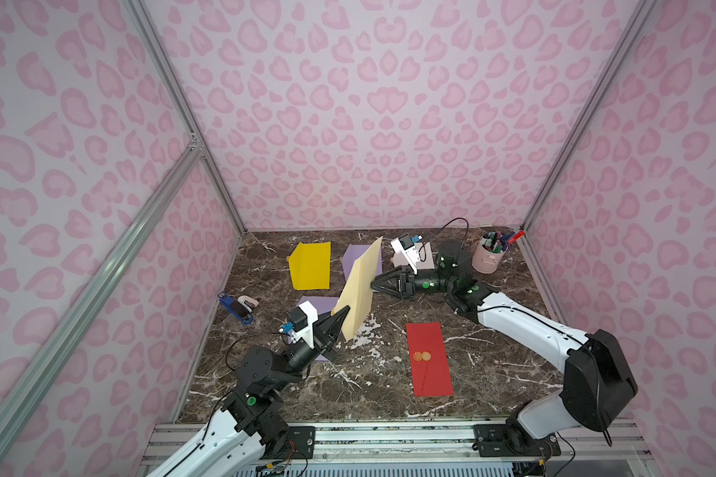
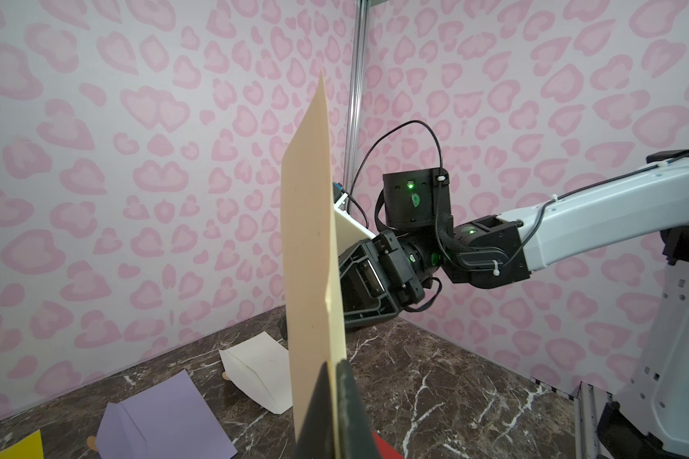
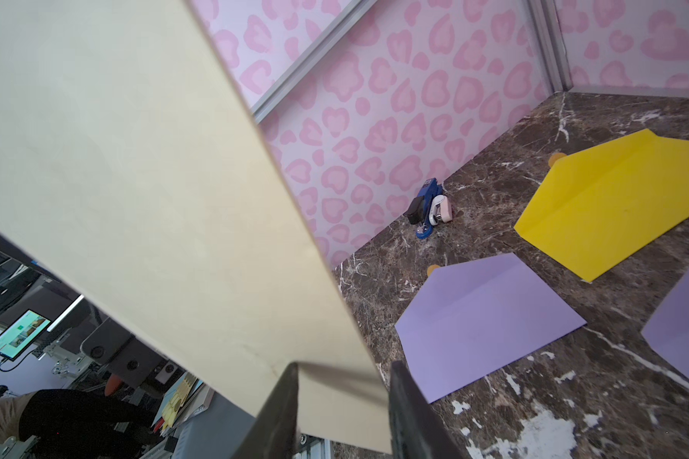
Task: Open the envelope
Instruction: Open the envelope flap on the envelope.
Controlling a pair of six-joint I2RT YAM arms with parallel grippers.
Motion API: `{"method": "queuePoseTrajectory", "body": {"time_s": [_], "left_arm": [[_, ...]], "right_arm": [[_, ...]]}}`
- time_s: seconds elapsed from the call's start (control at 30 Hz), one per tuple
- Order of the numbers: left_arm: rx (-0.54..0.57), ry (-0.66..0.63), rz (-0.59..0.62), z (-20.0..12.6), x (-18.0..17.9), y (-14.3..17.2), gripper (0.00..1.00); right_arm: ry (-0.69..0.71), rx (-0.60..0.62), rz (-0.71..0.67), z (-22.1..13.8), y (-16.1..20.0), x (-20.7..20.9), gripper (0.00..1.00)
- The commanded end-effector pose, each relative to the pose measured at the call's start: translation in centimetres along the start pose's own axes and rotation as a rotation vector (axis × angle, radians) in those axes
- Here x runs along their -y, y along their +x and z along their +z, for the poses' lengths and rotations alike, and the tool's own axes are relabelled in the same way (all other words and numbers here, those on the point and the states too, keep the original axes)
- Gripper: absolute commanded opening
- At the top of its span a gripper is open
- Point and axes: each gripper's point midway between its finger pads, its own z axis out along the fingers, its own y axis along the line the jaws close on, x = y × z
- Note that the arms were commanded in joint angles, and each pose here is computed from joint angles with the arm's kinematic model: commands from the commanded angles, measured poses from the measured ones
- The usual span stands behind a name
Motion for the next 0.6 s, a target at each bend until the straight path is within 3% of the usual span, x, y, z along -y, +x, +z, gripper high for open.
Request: {"method": "queuePoseTrajectory", "body": {"time_s": [0.0, 0.57], "left_arm": [[-0.013, -0.045, -0.001, 0.0, -0.8, 0.3, 0.04], [-0.001, -0.205, -0.027, -1.0, -3.5, -0.1, 0.04]], "right_arm": [[-0.103, -0.012, -0.074, -0.2, 0.0, -2.3, 0.31], [-0.025, -0.018, -0.067, -1.1, 0.8, -0.7, 0.48]]}}
